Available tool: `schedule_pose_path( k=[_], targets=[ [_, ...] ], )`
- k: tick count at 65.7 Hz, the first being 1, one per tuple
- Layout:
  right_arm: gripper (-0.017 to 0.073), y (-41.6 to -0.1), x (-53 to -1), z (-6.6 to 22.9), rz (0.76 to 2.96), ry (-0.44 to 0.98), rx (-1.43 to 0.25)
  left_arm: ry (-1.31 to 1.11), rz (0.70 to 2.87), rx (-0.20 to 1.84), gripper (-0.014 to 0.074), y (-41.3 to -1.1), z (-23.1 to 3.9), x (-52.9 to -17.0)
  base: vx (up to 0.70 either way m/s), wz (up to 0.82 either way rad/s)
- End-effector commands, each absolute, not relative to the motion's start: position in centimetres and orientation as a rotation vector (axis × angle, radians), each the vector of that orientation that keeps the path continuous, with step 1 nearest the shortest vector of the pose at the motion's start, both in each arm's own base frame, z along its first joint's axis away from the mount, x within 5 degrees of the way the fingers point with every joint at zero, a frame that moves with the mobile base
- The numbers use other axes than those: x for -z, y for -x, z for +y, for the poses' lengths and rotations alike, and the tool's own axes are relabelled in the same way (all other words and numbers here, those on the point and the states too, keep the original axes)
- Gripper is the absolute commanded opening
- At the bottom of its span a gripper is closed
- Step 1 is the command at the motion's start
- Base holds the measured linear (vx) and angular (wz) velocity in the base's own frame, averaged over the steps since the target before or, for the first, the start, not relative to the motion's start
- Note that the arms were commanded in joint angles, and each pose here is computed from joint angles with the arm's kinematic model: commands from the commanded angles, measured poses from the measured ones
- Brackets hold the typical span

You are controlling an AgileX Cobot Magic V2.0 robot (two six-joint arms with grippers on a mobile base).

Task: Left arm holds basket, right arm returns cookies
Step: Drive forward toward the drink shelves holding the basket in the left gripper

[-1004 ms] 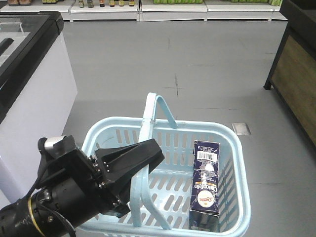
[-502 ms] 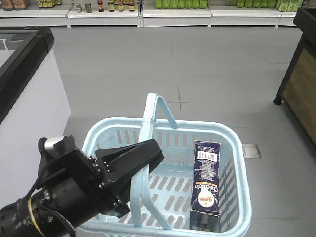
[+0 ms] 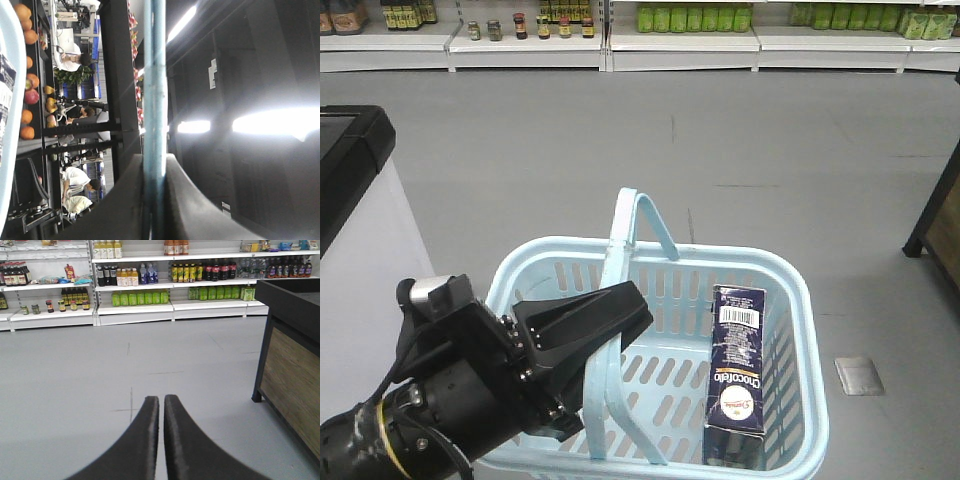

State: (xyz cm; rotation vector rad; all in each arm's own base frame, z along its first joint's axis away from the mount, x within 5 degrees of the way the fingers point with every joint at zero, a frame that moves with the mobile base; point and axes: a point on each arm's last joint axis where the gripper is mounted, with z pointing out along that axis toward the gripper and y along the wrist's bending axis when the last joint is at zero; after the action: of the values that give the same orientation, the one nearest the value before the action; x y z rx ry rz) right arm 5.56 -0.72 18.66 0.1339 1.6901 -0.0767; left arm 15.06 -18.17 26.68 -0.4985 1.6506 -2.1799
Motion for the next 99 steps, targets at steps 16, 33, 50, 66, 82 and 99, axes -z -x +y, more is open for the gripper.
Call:
schedule_pose_path(
  k=[16,33,50,66,82,99],
  targets=[
    [-0.0010,-5.59,-18.80,-0.77,1.620,-0.128,0.090,0.404,1.428,2.320,-0.0003,-14.66,-17.88,-29.55,0.55,0.01],
    [-0.0010,-5.59,-18.80,-0.77,1.620,-0.128,0.090,0.405,1.427,2.320,-0.0003,-14.66,-17.87,-29.55,0.56,0.01],
    [-0.0010,-5.59,-18.80,-0.77,1.620,-0.128,0.090,0.405,1.427,2.320,-0.0003,-14.66,-17.87,-29.55,0.57,0.00],
    [-0.0010,-5.59,-18.77,-0.77,1.624,-0.128,0.090,0.405,1.427,2.320,-0.0003,-14.66,-17.87,-29.55,0.58,-0.01],
    [-0.0010,-5.59,-18.77,-0.77,1.624,-0.128,0.090,0.405,1.427,2.320,-0.0003,-14.66,-17.87,-29.55,0.59,-0.01],
    [-0.0010,-5.59,-18.78,-0.77,1.623,-0.128,0.090,0.405,1.429,2.319,-0.0003,-14.67,-17.88,-29.54,0.59,0.01]
  ],
)
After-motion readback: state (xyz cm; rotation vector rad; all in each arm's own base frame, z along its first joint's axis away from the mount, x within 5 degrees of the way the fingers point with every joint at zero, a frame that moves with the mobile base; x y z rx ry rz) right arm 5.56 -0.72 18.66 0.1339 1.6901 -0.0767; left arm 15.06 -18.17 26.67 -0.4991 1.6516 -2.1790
